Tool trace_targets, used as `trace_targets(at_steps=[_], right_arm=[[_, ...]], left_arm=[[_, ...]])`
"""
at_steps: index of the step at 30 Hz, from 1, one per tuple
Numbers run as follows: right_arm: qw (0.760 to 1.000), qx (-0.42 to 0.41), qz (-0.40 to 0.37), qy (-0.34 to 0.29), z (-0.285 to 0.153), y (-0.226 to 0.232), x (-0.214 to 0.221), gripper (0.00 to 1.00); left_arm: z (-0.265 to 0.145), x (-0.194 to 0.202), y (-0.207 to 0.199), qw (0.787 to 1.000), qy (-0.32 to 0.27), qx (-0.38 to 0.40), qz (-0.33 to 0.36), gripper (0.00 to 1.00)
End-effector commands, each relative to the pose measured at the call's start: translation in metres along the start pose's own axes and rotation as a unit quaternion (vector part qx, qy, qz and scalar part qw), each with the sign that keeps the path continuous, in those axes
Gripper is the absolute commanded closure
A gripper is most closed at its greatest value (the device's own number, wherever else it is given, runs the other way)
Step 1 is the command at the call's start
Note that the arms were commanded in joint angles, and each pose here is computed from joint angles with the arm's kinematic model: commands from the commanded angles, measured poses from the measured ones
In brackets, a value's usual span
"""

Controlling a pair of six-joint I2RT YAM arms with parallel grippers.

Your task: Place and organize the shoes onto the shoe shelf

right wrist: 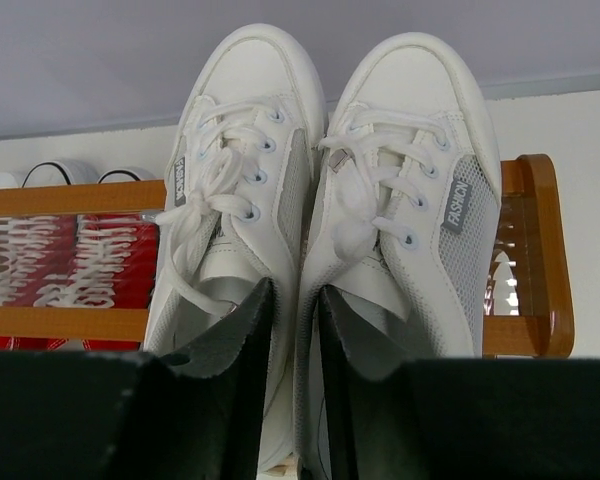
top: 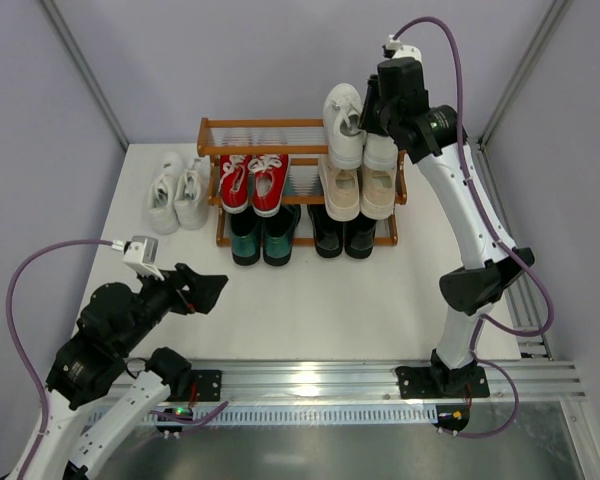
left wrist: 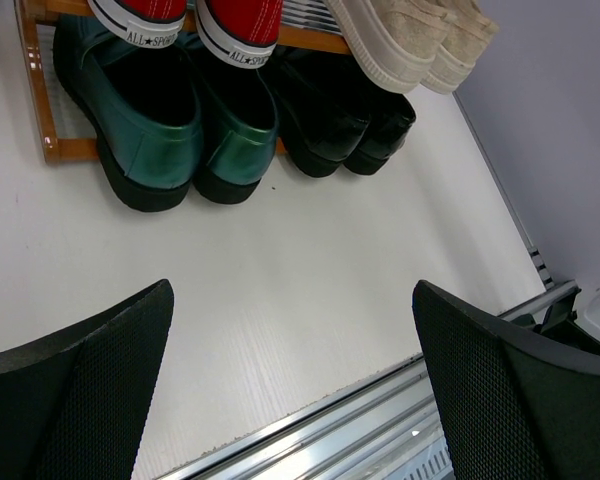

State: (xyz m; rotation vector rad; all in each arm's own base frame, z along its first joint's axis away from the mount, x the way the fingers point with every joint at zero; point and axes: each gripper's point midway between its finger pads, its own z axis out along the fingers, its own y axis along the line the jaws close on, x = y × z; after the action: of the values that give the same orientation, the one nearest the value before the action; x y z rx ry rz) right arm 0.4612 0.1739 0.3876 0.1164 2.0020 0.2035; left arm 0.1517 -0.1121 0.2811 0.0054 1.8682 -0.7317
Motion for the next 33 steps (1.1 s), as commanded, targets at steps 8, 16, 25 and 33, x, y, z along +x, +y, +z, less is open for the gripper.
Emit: trace_targets(at_steps=[8,16,25,33], right_arm=[[0.998,0.025,0.008,-0.053,-0.013,-0.021,-0.024,0.42],[0.996,-0.011,-0.001,-0.092,-0.038,-0.011,-0.055,0.33],[0.992,-0.049,-0.015,-0.116,-0.064,-0.003,-0.070,0.23],[0.985,-0.096,-0.014,-0.140,-0.084,0.007,-0.077,0.22]], left_arm=[[-0.007,-0.013,-0.007,1.000,-0.018,0.009,-0.002,0.00],[-0.006,-0.015,-0.007,1.000,-0.021,0.007,-0.003,0.00],[0.003,-0.019,-0.007,1.000,-0.022,0.000,-0.006,0.00],[0.006,-0.028,0.000,0.999,-0.035,-0.030,-0.009,0.00]])
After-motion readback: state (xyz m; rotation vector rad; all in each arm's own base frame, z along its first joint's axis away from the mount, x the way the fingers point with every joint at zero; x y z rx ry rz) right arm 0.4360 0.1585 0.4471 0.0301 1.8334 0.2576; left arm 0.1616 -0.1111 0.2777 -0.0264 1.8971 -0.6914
